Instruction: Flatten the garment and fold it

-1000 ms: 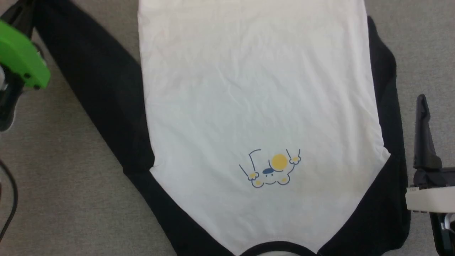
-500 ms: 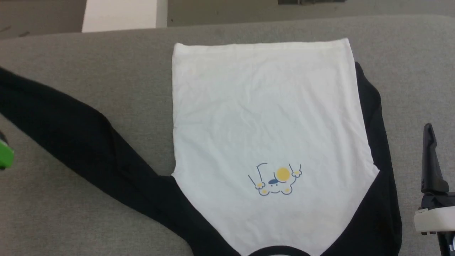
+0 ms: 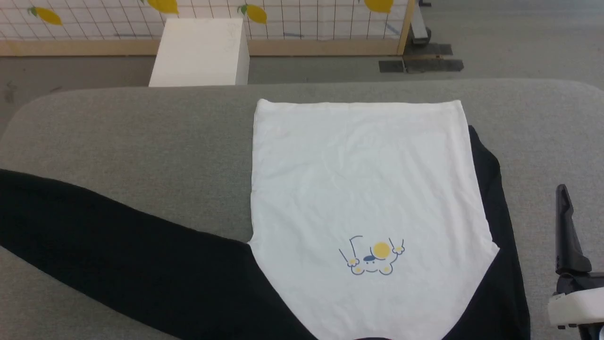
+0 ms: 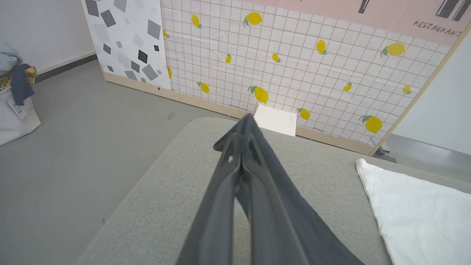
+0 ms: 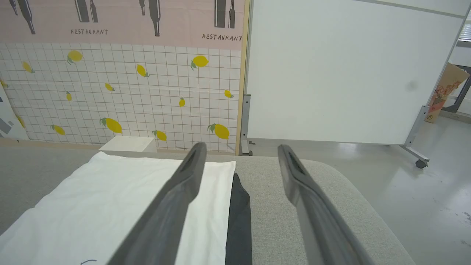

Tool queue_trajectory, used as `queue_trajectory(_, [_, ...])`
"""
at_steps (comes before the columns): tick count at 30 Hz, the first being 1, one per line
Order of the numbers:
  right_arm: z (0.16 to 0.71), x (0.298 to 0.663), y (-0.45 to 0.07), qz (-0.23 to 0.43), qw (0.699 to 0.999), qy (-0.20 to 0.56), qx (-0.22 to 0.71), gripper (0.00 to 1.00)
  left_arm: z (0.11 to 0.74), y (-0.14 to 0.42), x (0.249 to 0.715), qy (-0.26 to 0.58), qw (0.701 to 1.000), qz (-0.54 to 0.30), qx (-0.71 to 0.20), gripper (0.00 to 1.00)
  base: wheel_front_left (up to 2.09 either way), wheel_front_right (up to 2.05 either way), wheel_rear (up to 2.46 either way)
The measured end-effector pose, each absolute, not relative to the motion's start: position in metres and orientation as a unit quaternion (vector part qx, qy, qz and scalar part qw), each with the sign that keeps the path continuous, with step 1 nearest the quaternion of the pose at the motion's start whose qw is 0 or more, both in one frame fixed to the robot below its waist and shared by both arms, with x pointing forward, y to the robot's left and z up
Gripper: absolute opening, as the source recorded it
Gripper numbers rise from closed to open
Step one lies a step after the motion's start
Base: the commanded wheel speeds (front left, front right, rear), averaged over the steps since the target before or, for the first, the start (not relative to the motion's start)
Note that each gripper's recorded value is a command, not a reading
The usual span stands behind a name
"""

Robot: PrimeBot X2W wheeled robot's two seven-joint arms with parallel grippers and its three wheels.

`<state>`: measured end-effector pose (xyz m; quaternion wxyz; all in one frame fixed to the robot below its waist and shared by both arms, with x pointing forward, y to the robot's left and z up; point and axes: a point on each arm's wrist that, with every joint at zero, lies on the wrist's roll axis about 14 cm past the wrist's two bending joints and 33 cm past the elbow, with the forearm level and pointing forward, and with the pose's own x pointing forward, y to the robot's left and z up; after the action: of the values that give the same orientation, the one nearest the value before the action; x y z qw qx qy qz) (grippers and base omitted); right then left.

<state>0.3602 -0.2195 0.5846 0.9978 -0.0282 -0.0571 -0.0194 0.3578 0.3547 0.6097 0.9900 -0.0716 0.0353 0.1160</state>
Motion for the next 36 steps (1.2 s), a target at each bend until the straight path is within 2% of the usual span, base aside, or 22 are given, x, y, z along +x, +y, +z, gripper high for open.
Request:
queue_trajectory(8, [0.593,0.355,-0.221,-0.021,0.997,-0.067,-0.031,1.00,0.631,0.308,0.343,0.009,0.995,0.046,-0.083,0.00,0.00,0.00,0.00])
queue_trajectory(19, [0.609,0.362,-0.243,-0.057,0.993,-0.089,-0.051,1.00,0.652,0.157,0.353,-0.002,0.980,-0.174,-0.100,0.00,0.00,0.00,0.00])
queue_trajectory(25, [0.603,0.365,-0.252,-0.072,0.993,-0.079,-0.054,1.00,0.643,0.058,0.354,0.027,0.942,-0.305,-0.136,0.00,0.00,0.00,0.00])
queue_trajectory(30, [0.600,0.366,-0.261,-0.085,0.992,-0.074,-0.057,1.00,0.619,-0.032,0.329,0.087,0.887,-0.421,-0.168,0.00,0.00,0.00,0.00])
queue_trajectory(36, [0.593,0.367,-0.274,-0.105,0.991,-0.065,-0.059,1.00,0.573,-0.090,0.313,0.142,0.853,-0.479,-0.153,0.00,0.00,0.00,0.00])
